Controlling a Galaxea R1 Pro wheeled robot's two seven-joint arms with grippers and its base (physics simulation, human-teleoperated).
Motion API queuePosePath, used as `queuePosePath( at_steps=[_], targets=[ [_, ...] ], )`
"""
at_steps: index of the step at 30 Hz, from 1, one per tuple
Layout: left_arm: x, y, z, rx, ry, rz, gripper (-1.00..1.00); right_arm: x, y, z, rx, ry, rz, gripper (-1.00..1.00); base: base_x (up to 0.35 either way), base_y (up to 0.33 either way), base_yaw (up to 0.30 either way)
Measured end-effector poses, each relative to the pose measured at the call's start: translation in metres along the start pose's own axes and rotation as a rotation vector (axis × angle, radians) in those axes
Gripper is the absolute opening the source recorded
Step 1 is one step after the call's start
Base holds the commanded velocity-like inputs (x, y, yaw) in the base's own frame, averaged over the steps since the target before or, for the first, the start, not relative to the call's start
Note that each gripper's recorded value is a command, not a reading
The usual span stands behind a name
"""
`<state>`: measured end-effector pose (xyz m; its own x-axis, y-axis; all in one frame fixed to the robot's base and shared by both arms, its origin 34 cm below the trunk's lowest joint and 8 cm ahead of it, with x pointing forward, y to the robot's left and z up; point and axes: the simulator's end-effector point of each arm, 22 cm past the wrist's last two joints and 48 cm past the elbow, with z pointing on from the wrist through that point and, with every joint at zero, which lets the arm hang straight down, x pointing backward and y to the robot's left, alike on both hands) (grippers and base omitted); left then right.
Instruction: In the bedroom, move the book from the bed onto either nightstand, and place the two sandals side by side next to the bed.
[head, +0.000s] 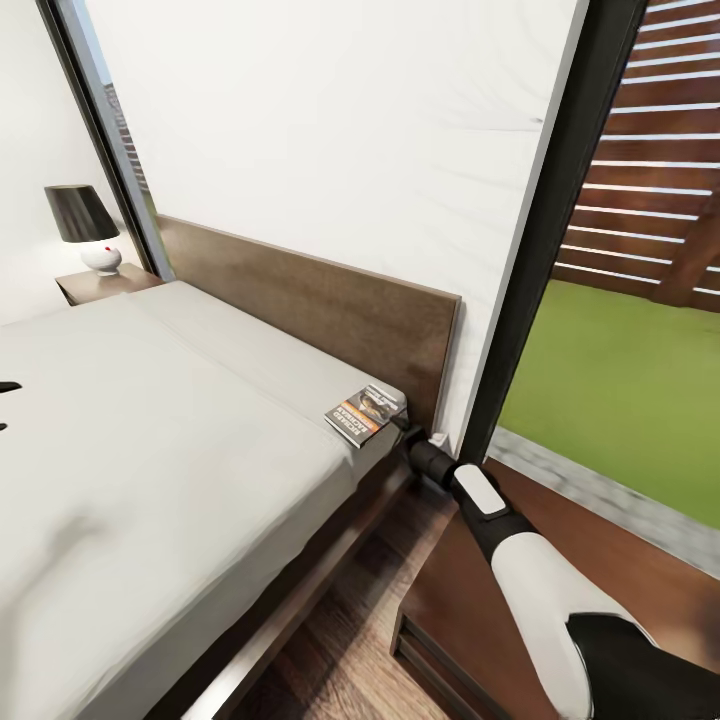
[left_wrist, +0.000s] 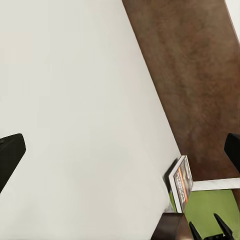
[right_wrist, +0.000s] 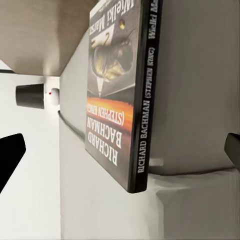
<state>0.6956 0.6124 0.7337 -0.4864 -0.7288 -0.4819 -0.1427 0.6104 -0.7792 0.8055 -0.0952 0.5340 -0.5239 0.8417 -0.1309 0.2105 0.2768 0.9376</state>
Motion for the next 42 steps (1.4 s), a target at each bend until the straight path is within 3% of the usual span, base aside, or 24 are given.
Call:
queuePosePath(
  at_steps=[14,42],
  targets=[
    [-0.009,0.001,-0.010,-0.012,-0.015,0.010,1.00,-0.006,-0.003,0.005,0.039,-0.013,0.008,1.00,0.000,0.000,0.000],
    [-0.014,-0.009,-0.014,-0.009,-0.020,0.050,1.00,-0.009,-0.002,0.006,0.034,-0.025,0.017,1.00,0.000,0.000,0.000]
  ],
)
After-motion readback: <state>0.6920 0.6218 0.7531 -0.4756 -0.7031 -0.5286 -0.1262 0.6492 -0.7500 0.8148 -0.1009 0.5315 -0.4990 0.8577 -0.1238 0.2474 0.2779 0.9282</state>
